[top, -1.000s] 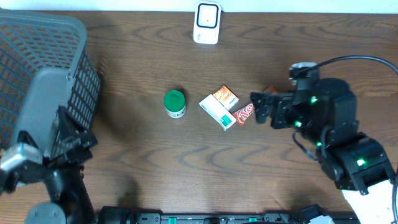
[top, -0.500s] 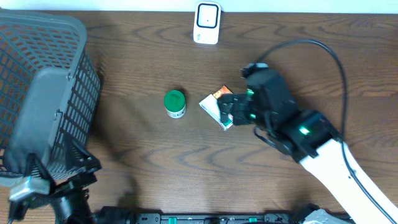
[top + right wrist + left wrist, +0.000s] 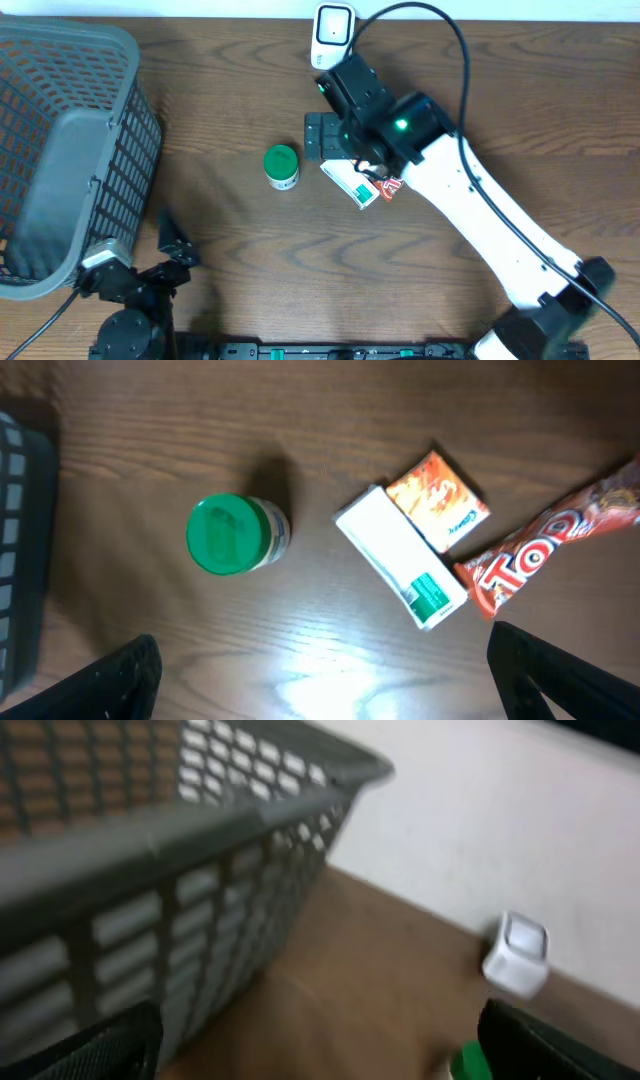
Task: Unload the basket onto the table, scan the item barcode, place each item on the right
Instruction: 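Reach the right gripper over the green-capped bottle, then lower the right gripper and close it around the green-capped bottle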
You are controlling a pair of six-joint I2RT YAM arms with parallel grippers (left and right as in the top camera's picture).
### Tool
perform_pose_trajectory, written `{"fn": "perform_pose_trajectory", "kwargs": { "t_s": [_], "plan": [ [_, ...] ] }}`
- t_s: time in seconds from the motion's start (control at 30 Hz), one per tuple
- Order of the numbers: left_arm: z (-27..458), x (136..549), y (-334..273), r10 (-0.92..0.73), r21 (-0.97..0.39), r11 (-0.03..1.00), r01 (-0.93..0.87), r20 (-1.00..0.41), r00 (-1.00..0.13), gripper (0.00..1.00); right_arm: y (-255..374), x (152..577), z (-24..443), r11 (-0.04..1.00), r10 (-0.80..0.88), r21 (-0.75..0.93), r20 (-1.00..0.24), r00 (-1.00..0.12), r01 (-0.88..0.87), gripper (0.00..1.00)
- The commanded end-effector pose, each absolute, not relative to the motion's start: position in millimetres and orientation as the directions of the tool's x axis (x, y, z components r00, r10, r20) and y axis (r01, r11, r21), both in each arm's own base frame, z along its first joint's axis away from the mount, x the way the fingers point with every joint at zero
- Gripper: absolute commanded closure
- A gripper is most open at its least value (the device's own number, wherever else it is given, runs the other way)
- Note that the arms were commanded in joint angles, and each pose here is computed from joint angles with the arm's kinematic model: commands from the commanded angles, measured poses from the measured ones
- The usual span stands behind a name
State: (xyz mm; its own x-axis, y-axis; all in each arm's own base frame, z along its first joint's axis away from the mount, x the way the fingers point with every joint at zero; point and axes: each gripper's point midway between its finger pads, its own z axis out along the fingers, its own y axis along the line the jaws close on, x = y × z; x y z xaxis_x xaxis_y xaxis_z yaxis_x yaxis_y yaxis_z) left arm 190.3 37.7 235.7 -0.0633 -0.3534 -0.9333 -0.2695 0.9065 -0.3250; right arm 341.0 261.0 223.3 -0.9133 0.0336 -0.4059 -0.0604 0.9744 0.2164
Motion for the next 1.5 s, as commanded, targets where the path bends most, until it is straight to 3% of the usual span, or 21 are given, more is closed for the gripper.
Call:
{"fn": "perform_pose_trajectory", "kwargs": {
  "t_s": [0.0, 0.23, 0.33, 1.07, 1.47],
  "plan": [
    [223, 193, 10, -0.339, -0.32, 0.938, -0.134, -0.926, -0.167, 0.02, 276, 342, 219, 0.967, 0.065, 0.253, -0.354, -0.933, -0.029, 0.01],
    [187, 183, -1, -0.278, -0.259, 0.961, -0.1, -0.9, -0.337, 0.02, 302, 342, 176, 0.963, 0.022, 0.266, -0.234, -0.972, -0.042, 0.01],
    [180, 180, -1, -0.276, -0.254, 0.961, -0.108, -0.891, -0.361, 0.02, 309, 347, 171, 0.962, 0.019, 0.27, -0.229, -0.973, -0.044, 0.01],
    [170, 176, 1, -0.273, -0.241, 0.962, -0.128, -0.876, -0.399, 0.02, 358, 367, 144, 0.944, 0.088, 0.33, -0.213, -0.973, 0.013, 0.02],
    [170, 176, 1, -0.273, -0.241, 0.962, -0.128, -0.876, -0.399, 0.02, 378, 364, 85, 0.957, 0.089, 0.287, -0.151, -0.985, 0.042, 0.03]
  ]
}}
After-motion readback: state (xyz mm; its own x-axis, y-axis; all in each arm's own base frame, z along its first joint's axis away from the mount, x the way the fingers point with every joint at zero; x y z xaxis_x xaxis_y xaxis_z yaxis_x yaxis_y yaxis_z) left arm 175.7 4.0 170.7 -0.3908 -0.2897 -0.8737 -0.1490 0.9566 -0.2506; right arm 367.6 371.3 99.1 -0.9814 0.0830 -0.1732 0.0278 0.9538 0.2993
